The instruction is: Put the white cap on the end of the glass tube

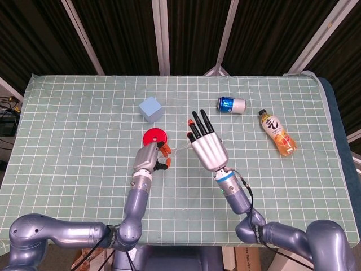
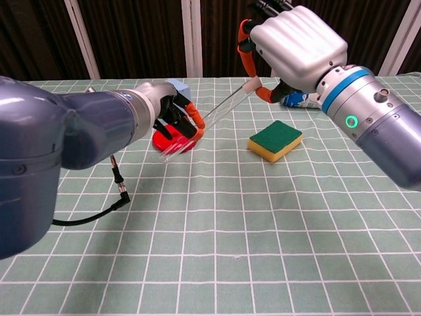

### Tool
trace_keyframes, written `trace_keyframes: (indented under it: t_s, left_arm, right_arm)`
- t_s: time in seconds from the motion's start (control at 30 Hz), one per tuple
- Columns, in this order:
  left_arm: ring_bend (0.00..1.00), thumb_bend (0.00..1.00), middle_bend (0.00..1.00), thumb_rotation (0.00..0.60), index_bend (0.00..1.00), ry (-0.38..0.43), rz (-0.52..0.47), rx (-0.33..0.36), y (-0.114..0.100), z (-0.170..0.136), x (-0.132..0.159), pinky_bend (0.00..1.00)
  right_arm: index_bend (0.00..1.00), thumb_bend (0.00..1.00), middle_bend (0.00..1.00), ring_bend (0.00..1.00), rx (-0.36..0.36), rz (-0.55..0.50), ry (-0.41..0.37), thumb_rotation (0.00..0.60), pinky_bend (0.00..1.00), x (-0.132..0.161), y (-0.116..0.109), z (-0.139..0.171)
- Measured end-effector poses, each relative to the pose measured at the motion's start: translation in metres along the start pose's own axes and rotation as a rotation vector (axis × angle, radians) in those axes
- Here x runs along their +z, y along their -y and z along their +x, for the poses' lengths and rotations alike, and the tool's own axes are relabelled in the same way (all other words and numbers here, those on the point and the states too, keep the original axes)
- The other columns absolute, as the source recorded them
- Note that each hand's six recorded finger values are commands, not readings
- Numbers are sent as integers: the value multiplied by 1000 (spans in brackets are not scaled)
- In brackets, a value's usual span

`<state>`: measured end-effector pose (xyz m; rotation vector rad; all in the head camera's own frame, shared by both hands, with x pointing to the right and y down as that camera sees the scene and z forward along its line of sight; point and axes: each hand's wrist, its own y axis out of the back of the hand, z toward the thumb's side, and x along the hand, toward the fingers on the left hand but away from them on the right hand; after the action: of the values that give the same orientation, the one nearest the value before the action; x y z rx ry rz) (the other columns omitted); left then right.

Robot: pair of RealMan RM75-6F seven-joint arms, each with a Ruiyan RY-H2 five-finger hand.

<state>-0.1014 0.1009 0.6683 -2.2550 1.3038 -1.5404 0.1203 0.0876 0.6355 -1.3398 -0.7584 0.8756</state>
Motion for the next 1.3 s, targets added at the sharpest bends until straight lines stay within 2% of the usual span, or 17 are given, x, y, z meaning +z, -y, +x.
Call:
trace_keyframes:
  t_s: [0.03,0.1,0.17,0.43,0.63,0.73,0.93,1.07,1.3]
  left_arm:
    - [220,659,565,600,521,1,2,2,0,0,0,252]
    - [220,659,565,600,521,5,9,9,-1,0,-1,252]
    - [220,659,566,600,521,8,20,19,-3,0,-2,252]
    - [220,659,566,600,522,10,64,53,-12,1,-15,252]
    - [220,660,567,600,522,35,137,75,-19,-1,-28,249]
    - [220,660,567,600,522,62,212,85,-22,-3,-36,245]
    - [220,660,566,600,522,128,429,88,-21,-7,-59,241]
    - [220,659,566,600,521,133,546,68,-19,-7,-79,235]
    - [220,649,548,600,508,121,627,63,-20,-3,-95,223]
  right_arm:
    - [278,330,205,2,1,3,1,600,0,-1,0,0]
    - [101,329,138,0,8,14,8,600,0,-3,1,1]
    - [11,329,91,0,20,16,26,600,0,-7,2,1]
    - [0,329,58,0,39,22,66,600,0,-22,-2,6]
    - [0,329,50,0,52,18,92,600,0,-34,-4,15]
    - [0,329,50,0,53,13,106,600,0,-41,-6,18]
    - [0,330,50,0,57,1,128,600,0,-53,-10,22]
    - [0,329,50,0,64,-1,139,600,0,-59,-12,25]
    - [0,329,50,0,73,-9,149,600,0,-63,-14,29]
